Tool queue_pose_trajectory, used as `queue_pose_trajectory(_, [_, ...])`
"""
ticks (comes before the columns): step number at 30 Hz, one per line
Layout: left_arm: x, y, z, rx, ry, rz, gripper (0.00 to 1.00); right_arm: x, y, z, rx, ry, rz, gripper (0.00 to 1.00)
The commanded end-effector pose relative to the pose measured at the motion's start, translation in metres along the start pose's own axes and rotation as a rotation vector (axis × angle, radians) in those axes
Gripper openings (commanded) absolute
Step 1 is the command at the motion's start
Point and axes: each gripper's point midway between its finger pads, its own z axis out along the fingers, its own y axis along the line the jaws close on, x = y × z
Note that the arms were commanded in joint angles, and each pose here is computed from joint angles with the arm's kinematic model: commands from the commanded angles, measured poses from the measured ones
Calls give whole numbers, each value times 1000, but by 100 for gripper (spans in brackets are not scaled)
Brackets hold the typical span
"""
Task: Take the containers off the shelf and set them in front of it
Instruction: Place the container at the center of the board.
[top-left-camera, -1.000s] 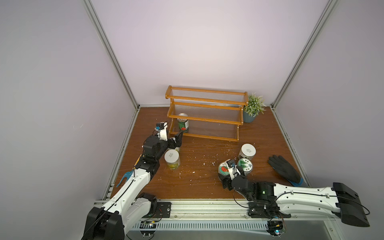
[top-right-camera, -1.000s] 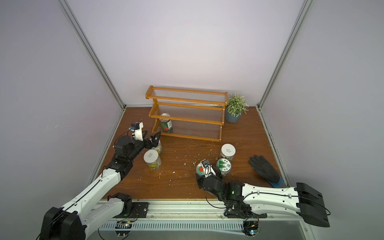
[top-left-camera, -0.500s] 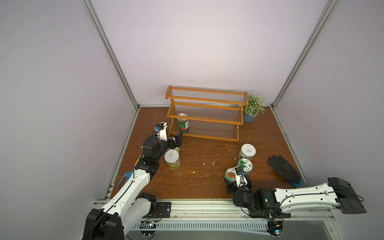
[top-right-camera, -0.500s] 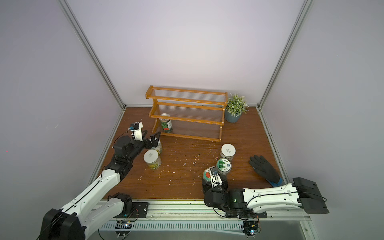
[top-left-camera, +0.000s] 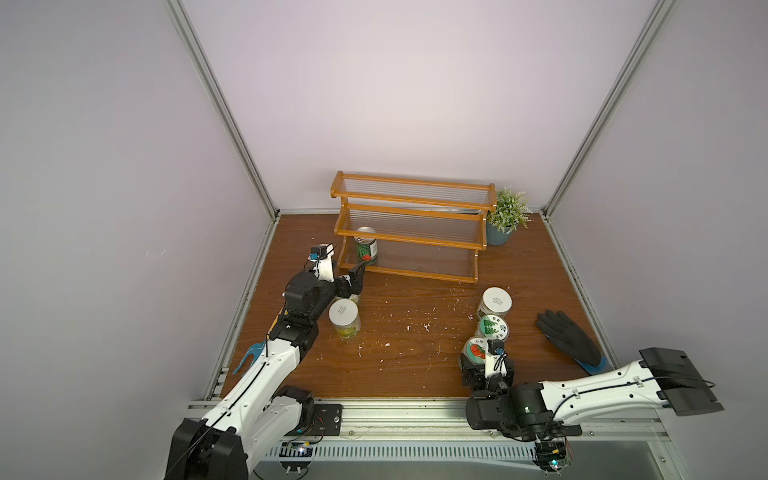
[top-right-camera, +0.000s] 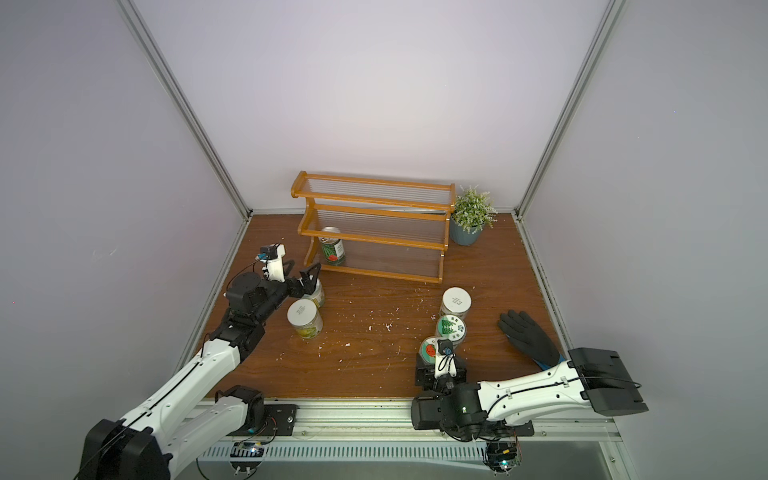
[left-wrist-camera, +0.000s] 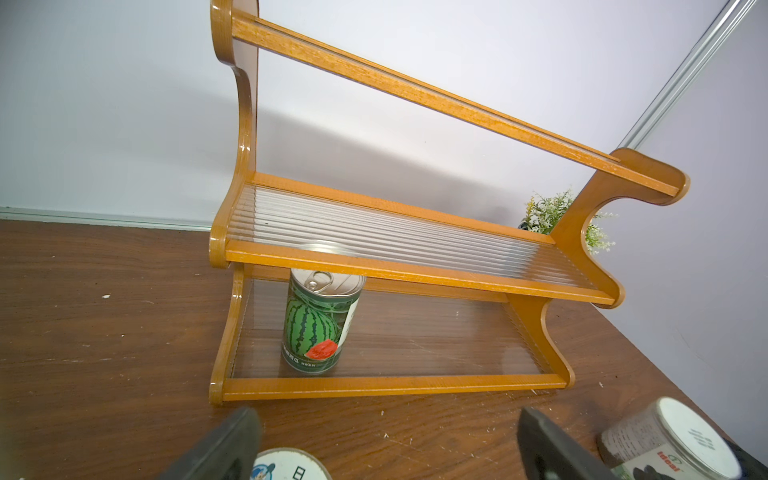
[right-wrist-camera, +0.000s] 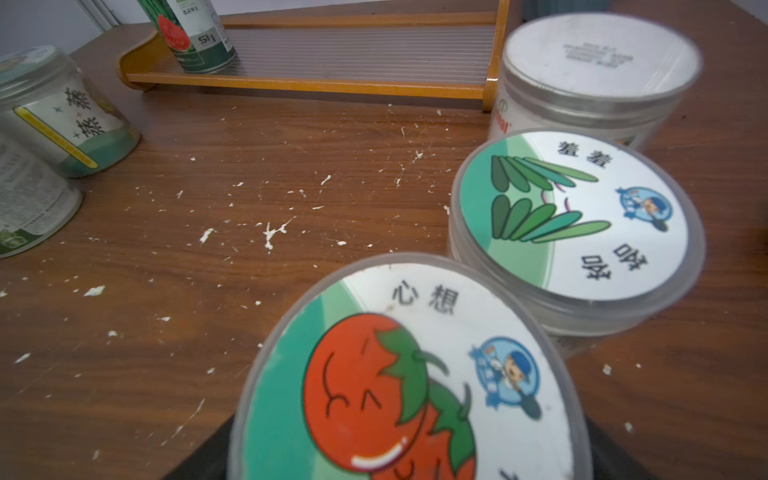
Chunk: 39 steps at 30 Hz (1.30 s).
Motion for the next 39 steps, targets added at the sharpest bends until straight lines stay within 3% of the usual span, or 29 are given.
queue_pose_trajectory(1, [2, 3, -1, -8, 0, 5, 100, 0, -12, -1, 58, -2, 13, 24])
queue_pose_trajectory(5, [2, 3, 0, -7, 1, 5, 100, 6, -13, -1, 68, 12, 5, 33])
queue_pose_trajectory(14, [1, 3, -1, -8, -2, 5, 100, 7, -8, -3, 66, 12, -15, 71])
queue_pose_trajectory(25, [-1, 2, -2, -8, -10, 6, 100, -1, 2, -10, 77, -2, -50, 98])
queue_pose_trajectory(39, [-3, 1, -3, -2, -17, 3, 100, -19, 17, -27, 54, -27, -67, 99])
